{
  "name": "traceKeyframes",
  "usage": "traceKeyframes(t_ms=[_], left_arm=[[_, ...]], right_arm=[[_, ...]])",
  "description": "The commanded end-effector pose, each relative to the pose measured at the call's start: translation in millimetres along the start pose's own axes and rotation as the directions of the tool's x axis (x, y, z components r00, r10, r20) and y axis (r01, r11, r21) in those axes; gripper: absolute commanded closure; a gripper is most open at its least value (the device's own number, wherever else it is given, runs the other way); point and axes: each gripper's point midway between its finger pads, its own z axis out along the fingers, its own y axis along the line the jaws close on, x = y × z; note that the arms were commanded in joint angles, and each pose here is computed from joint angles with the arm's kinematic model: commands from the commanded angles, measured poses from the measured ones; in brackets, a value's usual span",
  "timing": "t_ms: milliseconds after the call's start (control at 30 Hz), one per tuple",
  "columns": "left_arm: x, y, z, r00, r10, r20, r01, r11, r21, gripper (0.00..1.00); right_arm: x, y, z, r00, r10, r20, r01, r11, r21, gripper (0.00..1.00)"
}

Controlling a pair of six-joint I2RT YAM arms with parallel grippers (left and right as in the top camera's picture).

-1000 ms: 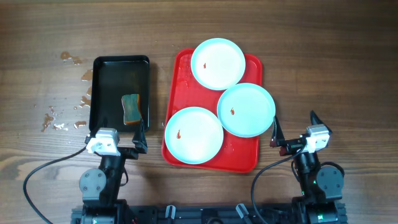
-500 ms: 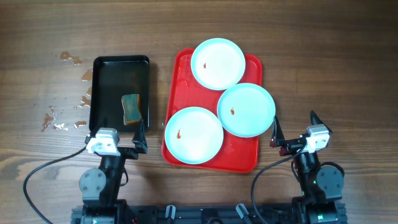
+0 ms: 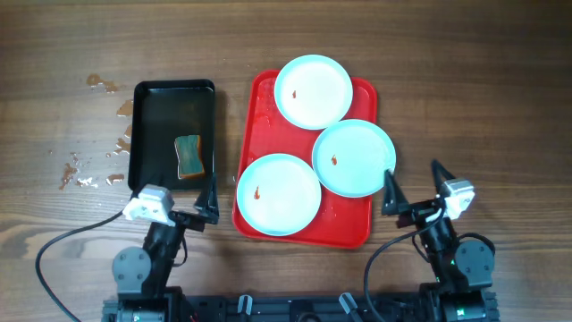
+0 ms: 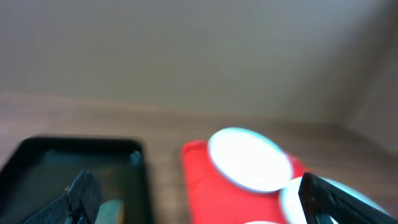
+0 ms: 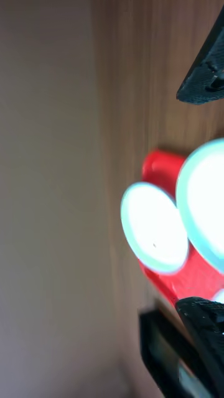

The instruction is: Clean dirty plates on tray and stack at the side

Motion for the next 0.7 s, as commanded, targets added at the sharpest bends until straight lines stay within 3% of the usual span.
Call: traceKeyframes(t_ms=[0,100,200,300,433,500,567,667], left_arm=[[-35,-30,-5,0.983,-0.178,0.055,0.168,0.975,0.147,0.00],[-69,-41,-9,0.979,-0.200,0.044,0.192,0.971,0.141,0.00],[-85,-43,-1,0.965,-0.247,-0.094,0.253,0.965,0.063,0.00],[-86,-40,9,0.915,-0.311,-0.256,0.311,0.949,-0.042,0.00],[-75,-33,25,0.767,-0.424,-0.481,0.359,0.906,-0.225,0.00],[-67,-37,37,0.697,-0.459,-0.551,0.399,0.887,-0.234,0.00],[-50,-56,37,0.590,-0.481,-0.649,0.484,0.853,-0.193,0.00],[-21,-24,41,0.548,-0.527,-0.649,0.395,0.847,-0.354,0.00]], right_arm=[[-38,37,-11,1.000,0.002,0.026,0.002,0.987,-0.163,0.00],[-91,48,-20,1.000,0.004,0.010,-0.002,0.989,-0.151,0.00],[-106,49,-9,0.978,0.057,-0.200,-0.079,0.991,-0.104,0.00],[-102,46,5,0.898,0.125,-0.423,-0.154,0.988,-0.033,0.00],[-92,46,32,0.734,0.205,-0.647,-0.242,0.970,0.033,0.00],[-81,57,52,0.639,0.294,-0.710,-0.380,0.924,0.041,0.00],[-66,71,62,0.565,0.291,-0.772,-0.468,0.883,-0.010,0.00],[-40,71,69,0.500,0.246,-0.831,-0.472,0.881,-0.023,0.12]])
